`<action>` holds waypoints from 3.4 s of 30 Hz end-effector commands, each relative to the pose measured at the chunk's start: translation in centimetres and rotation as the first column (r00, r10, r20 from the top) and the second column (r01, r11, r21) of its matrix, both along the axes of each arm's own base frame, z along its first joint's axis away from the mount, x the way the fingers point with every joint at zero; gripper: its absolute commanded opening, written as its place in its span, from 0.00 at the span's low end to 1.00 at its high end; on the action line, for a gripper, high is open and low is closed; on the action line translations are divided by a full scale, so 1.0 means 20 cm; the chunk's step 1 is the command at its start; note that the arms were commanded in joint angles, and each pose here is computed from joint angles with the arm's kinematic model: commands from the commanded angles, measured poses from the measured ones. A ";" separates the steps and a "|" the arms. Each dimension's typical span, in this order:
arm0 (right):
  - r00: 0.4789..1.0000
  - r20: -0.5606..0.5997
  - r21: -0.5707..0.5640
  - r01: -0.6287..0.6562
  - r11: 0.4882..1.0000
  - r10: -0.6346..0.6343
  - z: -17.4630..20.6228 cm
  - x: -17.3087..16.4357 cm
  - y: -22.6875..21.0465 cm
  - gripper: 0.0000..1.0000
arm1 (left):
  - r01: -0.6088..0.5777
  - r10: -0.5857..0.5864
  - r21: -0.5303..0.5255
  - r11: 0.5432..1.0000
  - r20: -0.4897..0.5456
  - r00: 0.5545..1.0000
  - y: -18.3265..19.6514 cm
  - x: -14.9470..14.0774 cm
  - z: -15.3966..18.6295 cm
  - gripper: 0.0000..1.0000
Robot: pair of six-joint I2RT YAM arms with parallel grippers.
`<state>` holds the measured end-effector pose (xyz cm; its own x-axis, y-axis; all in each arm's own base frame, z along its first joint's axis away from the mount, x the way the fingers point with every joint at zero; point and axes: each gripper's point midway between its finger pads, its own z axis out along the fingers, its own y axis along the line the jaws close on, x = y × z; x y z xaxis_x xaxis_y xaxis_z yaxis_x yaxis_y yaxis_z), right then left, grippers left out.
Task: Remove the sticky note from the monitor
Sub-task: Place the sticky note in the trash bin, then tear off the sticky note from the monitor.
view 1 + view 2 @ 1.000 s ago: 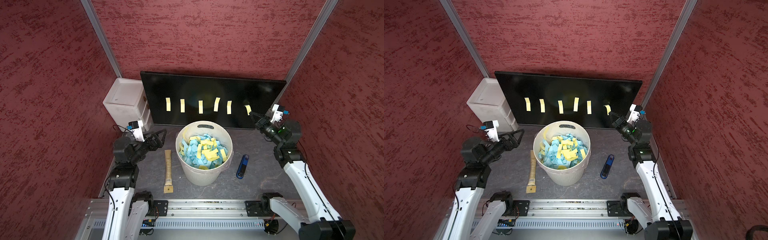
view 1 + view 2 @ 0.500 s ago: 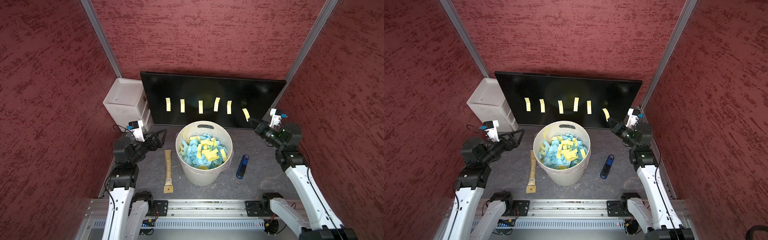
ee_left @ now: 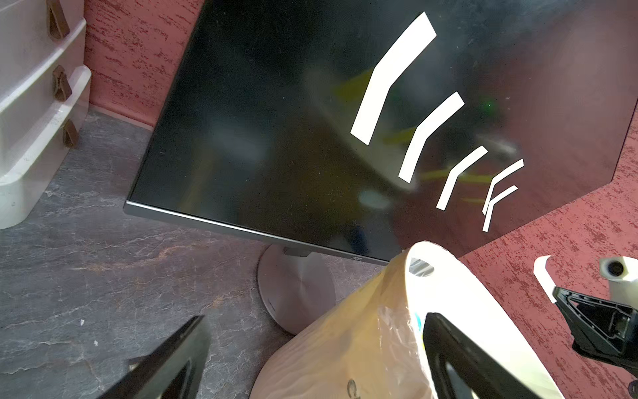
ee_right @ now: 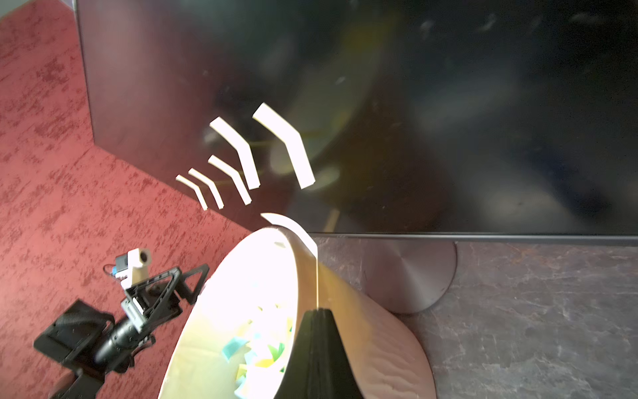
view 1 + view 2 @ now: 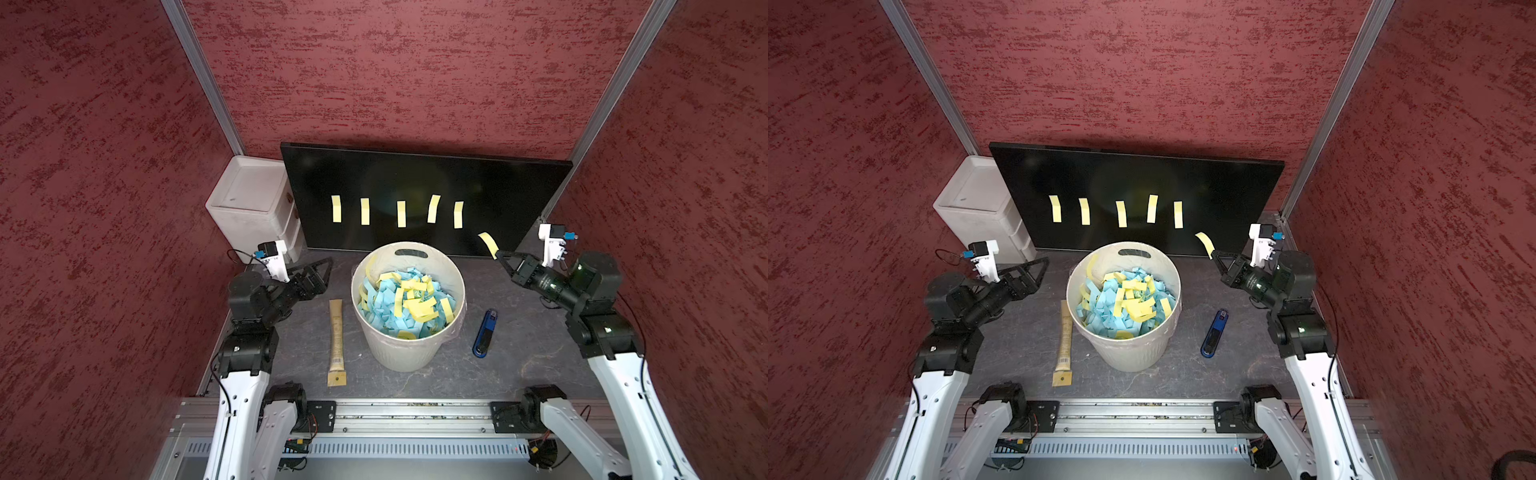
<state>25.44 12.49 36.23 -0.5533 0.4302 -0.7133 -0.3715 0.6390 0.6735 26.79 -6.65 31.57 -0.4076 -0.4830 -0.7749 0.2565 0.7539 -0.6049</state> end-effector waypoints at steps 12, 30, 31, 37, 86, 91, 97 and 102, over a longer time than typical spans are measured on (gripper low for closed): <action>0.989 0.080 -0.311 -0.097 0.946 0.128 -0.01 -0.16 0.27 0.00 | -0.009 0.009 -0.005 1.000 0.011 1.000 0.02 0.00 0.00 1.00; 0.951 0.132 -0.586 -0.152 0.796 0.279 -0.10 -0.08 0.73 0.00 | -0.010 0.010 -0.004 1.000 0.009 1.000 0.02 0.00 0.00 1.00; 0.951 0.132 -0.586 -0.152 0.796 0.280 -0.10 -0.07 0.75 0.00 | -0.010 0.010 -0.004 1.000 0.009 1.000 0.02 0.00 0.00 1.00; 0.951 0.152 -0.584 -0.134 0.801 0.270 -0.09 -0.03 0.79 0.02 | -0.010 0.010 -0.005 1.000 0.010 1.000 0.02 0.00 0.00 1.00; 0.983 0.170 -0.154 0.093 0.984 -0.066 0.10 0.21 0.31 0.44 | -0.010 0.010 -0.009 1.000 0.004 1.000 0.02 0.00 0.00 1.00; 0.993 0.103 -0.021 0.067 0.998 -0.064 0.08 0.29 0.27 0.45 | -0.012 0.012 -0.009 1.000 0.002 1.000 0.02 0.01 -0.01 1.00; 0.998 0.046 0.112 0.046 0.993 -0.052 0.05 0.40 0.25 0.43 | -0.016 0.016 -0.009 1.000 0.001 1.000 0.03 0.01 -0.01 1.00; 0.999 0.032 0.181 0.030 0.983 -0.037 0.03 0.47 0.26 0.40 | -0.018 0.018 -0.010 1.000 -0.001 1.000 0.03 0.01 -0.01 1.00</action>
<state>34.79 16.85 34.83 -0.5149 0.5347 -0.6700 -0.3089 0.6133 0.7269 26.90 -6.15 31.51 -0.4016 -0.4930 -0.7718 0.2423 0.7555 -0.6087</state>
